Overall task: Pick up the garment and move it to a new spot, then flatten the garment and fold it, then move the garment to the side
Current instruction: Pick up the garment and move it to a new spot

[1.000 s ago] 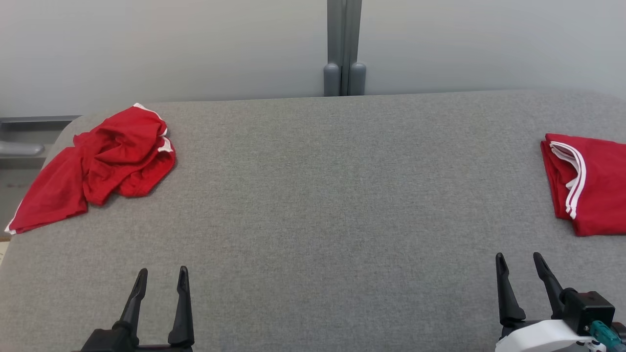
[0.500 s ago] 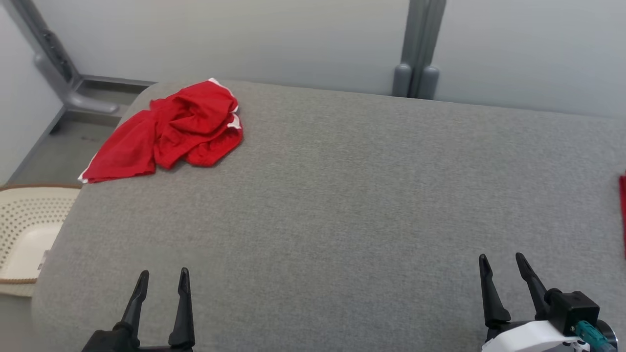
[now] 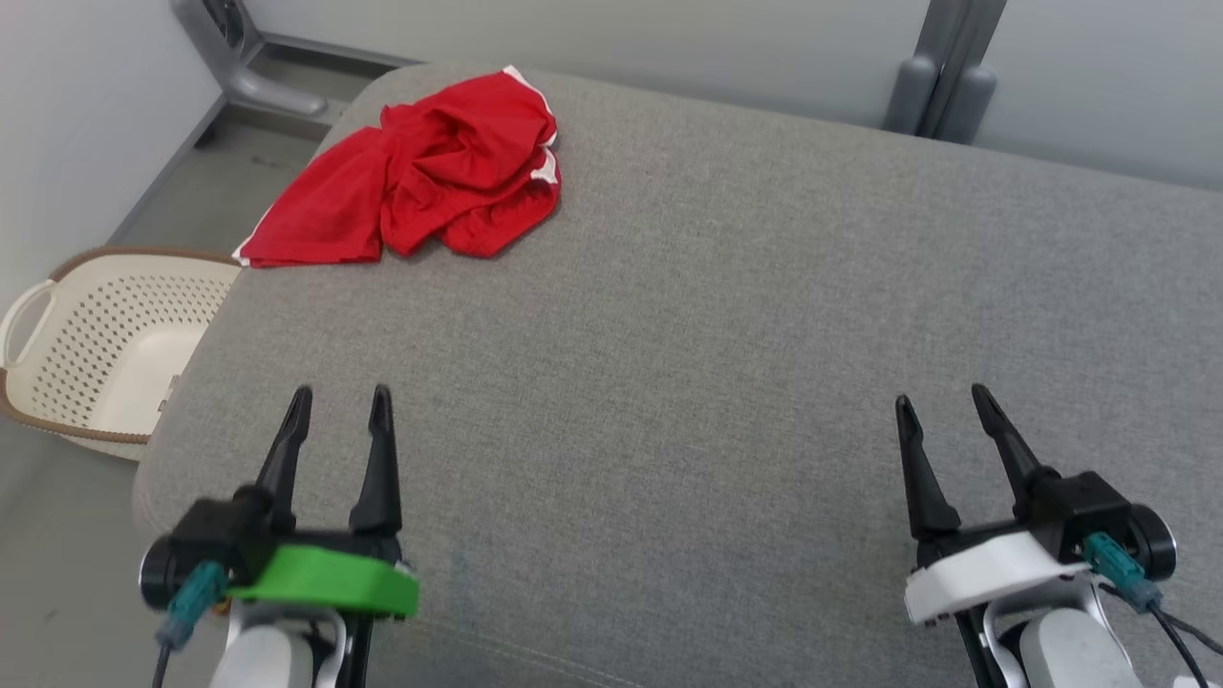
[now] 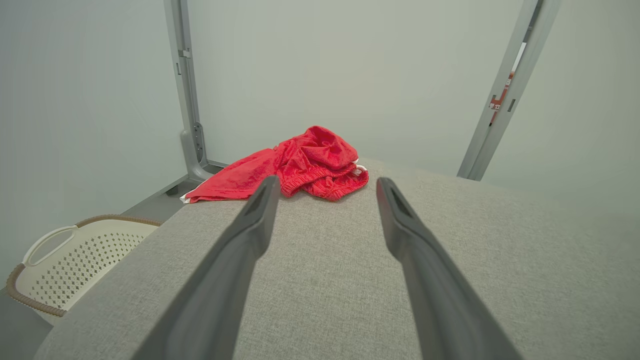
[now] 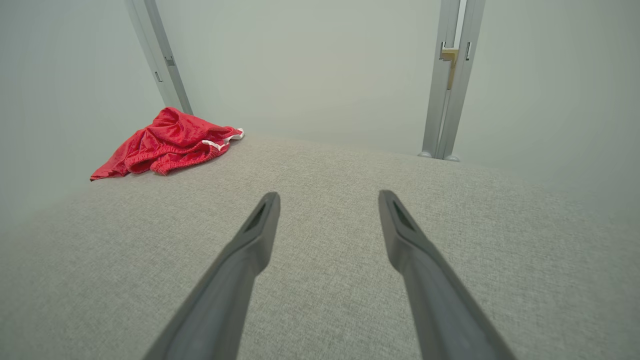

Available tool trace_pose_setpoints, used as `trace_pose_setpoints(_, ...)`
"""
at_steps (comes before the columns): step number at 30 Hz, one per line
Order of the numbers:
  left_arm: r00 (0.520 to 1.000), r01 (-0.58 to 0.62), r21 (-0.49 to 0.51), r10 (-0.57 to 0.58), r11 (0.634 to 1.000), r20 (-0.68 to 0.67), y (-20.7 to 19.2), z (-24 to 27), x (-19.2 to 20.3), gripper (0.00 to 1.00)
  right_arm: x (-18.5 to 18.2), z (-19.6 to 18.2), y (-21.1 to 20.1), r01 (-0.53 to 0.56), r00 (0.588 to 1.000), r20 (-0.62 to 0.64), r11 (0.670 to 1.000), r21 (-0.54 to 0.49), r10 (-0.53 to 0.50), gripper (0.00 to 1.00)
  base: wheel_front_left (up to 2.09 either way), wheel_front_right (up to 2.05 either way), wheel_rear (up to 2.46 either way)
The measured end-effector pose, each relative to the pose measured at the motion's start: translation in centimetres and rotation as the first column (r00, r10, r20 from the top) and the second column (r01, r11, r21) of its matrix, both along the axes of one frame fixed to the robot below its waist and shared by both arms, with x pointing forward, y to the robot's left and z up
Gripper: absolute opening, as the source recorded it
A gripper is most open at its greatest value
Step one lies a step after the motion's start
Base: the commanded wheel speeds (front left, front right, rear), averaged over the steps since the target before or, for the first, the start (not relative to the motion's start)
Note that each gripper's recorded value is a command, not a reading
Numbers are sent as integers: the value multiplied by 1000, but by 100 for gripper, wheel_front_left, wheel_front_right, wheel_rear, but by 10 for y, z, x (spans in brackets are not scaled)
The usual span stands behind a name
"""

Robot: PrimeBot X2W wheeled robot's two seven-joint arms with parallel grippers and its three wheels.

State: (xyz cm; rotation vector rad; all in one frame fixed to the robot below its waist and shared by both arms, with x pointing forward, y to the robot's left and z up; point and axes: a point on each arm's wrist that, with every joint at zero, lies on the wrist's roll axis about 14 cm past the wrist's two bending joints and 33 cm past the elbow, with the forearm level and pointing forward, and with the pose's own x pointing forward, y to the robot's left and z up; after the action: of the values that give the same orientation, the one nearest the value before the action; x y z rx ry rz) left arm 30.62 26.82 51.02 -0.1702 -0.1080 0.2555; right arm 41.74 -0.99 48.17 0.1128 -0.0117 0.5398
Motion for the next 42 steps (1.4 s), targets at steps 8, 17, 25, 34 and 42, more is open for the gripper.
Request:
trace_pose_setpoints(8, 980, 199, 52, -199, 979, -4, 11, 30, 119, 100, 52, 2, 28, -38, 997, 69, 999, 16, 37, 100, 0, 0, 0)
trace_pose_setpoints(17, 952, 227, -20, -226, 974, -204, 41, -24, 224, 100, 84, -66, 8, 24, 999, -41, 1000, 18, -23, 100, 0, 0, 0)
trace_pose_setpoints(25, 890, 163, -97, -189, 982, -415, 56, -126, 263, 100, 93, -104, -28, 117, 989, -88, 993, 1, -116, 100, 0, 0, 0)
trace_pose_setpoints(34, 821, 199, -161, -254, 967, -511, 34, -181, 278, 0, 89, -119, -69, 206, 970, -117, 977, -54, -211, 100, 0, 0, 0)
trace_pose_setpoints(42, 809, 400, -194, -445, 896, -384, -19, -129, 280, 0, 79, -112, -85, 243, 958, -146, 969, -50, -248, 100, 0, 0, 0)
